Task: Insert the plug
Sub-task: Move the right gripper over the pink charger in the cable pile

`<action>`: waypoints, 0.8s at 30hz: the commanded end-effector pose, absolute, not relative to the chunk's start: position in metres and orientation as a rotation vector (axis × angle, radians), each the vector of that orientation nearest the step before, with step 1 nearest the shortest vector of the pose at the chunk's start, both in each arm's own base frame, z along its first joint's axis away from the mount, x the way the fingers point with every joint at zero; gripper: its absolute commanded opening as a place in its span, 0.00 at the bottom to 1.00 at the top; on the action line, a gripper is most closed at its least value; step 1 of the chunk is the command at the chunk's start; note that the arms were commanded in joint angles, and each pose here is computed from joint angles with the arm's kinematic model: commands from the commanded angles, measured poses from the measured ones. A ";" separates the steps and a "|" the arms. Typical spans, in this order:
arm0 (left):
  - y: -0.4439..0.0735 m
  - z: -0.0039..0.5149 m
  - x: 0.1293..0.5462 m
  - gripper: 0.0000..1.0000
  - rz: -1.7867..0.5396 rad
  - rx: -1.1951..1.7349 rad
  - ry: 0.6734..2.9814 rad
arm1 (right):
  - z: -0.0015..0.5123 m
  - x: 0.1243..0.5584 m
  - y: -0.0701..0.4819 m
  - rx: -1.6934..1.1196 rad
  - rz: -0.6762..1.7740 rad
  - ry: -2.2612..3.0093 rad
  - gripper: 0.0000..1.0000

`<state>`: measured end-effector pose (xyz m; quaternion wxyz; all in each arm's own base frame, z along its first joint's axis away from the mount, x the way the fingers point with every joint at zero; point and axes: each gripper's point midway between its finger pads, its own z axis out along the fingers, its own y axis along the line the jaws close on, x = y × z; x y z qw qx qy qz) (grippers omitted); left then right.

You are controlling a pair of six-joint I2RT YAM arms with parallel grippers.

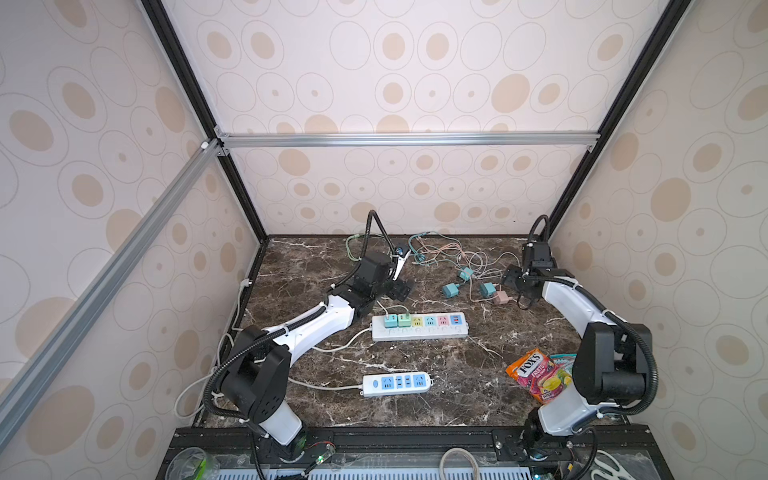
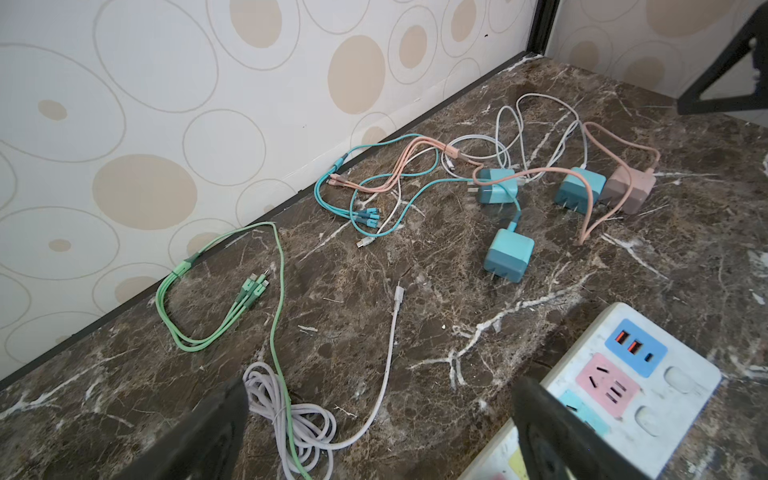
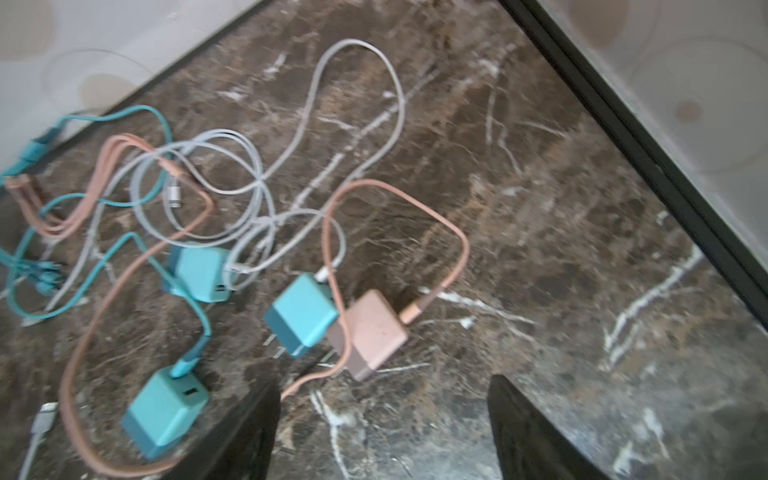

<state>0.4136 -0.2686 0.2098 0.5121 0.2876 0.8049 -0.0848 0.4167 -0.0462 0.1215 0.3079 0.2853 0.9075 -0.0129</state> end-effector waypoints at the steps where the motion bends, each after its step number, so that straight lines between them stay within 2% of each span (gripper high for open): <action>1: -0.263 0.208 0.418 0.98 -0.174 0.666 1.962 | 0.096 0.392 -0.062 0.903 -0.146 2.417 0.75; 5: -0.259 0.204 0.416 0.98 -0.155 0.669 1.971 | 0.073 0.395 -0.053 0.960 -0.001 2.460 0.68; 8: -0.256 0.200 0.415 0.99 -0.135 0.669 1.979 | 0.062 0.403 -0.043 0.975 0.071 2.521 0.68; 17: -0.250 0.189 0.414 0.98 -0.103 0.673 2.006 | 0.047 0.422 -0.041 1.019 0.099 2.513 0.74; 22: -0.250 0.183 0.414 0.98 -0.094 0.680 2.019 | 0.040 0.427 -0.039 1.033 0.118 2.513 0.84; 24: -0.250 0.181 0.414 0.98 -0.092 0.682 2.024 | 0.037 0.429 -0.037 1.036 0.132 2.520 0.85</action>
